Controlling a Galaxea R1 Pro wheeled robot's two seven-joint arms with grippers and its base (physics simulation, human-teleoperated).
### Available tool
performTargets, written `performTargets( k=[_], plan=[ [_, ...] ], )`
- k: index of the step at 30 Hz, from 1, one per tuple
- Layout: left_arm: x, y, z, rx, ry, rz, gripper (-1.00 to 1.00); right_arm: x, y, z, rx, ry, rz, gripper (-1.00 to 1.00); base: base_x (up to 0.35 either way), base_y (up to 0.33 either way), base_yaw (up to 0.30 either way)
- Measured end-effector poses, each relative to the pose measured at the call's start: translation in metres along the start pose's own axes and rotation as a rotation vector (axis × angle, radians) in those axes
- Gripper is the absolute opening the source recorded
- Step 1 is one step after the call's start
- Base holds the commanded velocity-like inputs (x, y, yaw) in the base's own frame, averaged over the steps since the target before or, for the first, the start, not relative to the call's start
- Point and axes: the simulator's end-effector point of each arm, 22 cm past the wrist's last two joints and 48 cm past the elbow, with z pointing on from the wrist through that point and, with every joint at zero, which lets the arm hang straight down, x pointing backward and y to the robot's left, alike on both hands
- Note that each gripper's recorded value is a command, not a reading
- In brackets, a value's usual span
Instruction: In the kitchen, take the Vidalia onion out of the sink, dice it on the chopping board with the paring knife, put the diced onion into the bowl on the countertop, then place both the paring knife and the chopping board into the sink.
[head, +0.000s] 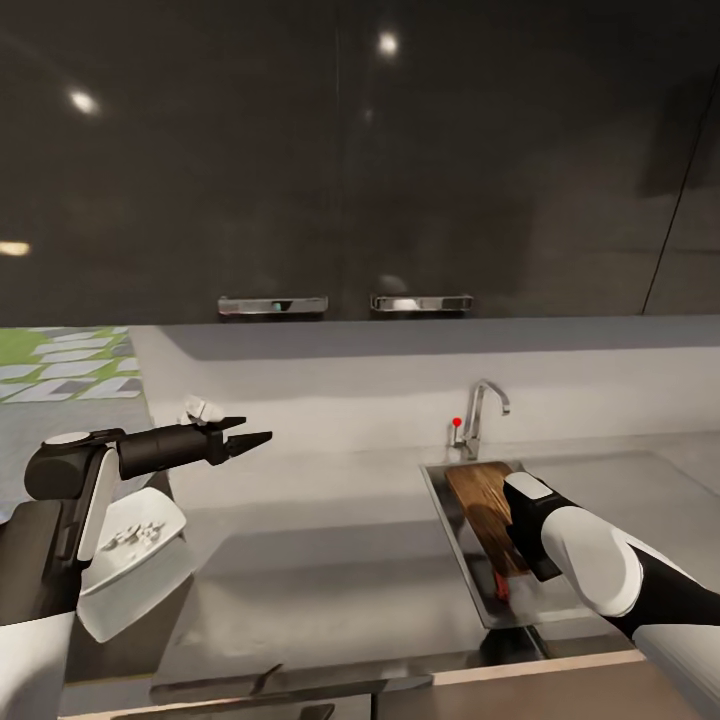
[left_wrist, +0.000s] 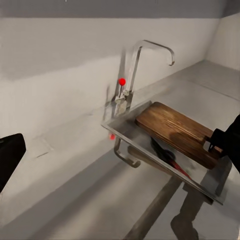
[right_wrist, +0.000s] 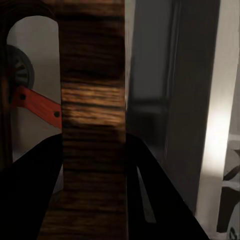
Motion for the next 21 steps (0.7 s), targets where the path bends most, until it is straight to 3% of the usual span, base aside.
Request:
performTargets(
  k=[21],
  plan=[
    [-0.0002,-0.0033,0.0028,0.008,-0.003,-0.003,1.00,0.0001,0.0040,0.0003,-0.019,-0.002,-0.001,-1.00,0.009,0.000,0.000]
  ],
)
